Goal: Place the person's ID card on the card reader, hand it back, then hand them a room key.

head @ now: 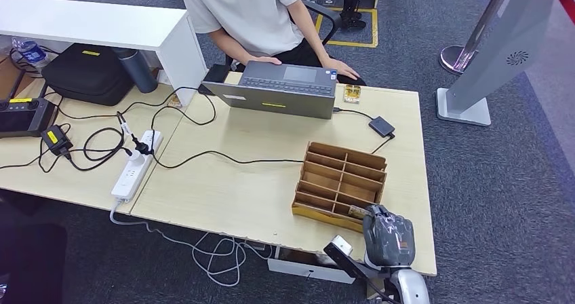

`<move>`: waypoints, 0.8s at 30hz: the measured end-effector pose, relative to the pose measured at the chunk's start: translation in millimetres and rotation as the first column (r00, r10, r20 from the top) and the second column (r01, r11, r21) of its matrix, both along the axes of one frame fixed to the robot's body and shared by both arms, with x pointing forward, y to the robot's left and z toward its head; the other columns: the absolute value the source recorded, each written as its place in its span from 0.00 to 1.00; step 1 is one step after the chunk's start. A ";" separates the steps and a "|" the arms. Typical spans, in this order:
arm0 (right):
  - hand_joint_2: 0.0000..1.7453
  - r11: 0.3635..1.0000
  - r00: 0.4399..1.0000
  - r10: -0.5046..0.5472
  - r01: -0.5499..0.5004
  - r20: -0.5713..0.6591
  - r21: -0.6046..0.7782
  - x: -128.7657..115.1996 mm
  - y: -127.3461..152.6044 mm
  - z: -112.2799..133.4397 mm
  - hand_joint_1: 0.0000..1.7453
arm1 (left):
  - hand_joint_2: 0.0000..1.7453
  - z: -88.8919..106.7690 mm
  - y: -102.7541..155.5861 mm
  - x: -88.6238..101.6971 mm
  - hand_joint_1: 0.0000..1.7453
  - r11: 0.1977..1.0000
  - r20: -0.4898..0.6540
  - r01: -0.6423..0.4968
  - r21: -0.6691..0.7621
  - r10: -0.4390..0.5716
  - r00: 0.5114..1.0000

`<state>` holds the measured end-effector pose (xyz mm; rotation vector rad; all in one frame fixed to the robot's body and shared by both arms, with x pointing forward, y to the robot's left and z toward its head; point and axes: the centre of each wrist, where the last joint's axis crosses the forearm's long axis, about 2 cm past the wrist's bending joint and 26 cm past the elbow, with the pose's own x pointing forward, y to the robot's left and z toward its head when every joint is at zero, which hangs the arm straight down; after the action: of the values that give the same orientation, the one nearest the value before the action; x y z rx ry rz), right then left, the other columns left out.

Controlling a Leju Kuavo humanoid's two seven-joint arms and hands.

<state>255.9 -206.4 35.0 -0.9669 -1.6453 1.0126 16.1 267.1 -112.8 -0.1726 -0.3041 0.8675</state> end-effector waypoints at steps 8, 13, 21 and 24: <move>1.00 1.000 1.000 -0.004 0.004 -0.003 0.000 -0.3 0.0 -0.3 1.00 | 1.00 0.0 0.0 -0.2 0.00 1.000 -0.003 -0.017 0.002 0.017 1.000; 1.00 1.000 1.000 -0.005 0.005 -0.003 0.001 -0.4 0.0 -0.3 1.00 | 1.00 0.0 0.0 -0.2 0.00 1.000 -0.004 -0.023 0.001 0.023 1.000; 1.00 1.000 1.000 -0.006 0.006 -0.003 -0.002 -0.5 0.0 -0.4 1.00 | 1.00 -0.1 0.7 0.4 0.00 0.999 -0.013 -0.024 0.034 0.024 1.000; 1.00 1.000 1.000 -0.009 0.009 -0.003 -0.002 -0.4 -0.4 -0.3 1.00 | 1.00 -0.2 1.7 0.7 0.00 0.999 -0.022 -0.029 0.041 0.030 0.999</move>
<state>255.5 -206.8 34.7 -0.9728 -1.6359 1.0091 16.8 268.8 -113.0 -0.1201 -0.3033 0.8913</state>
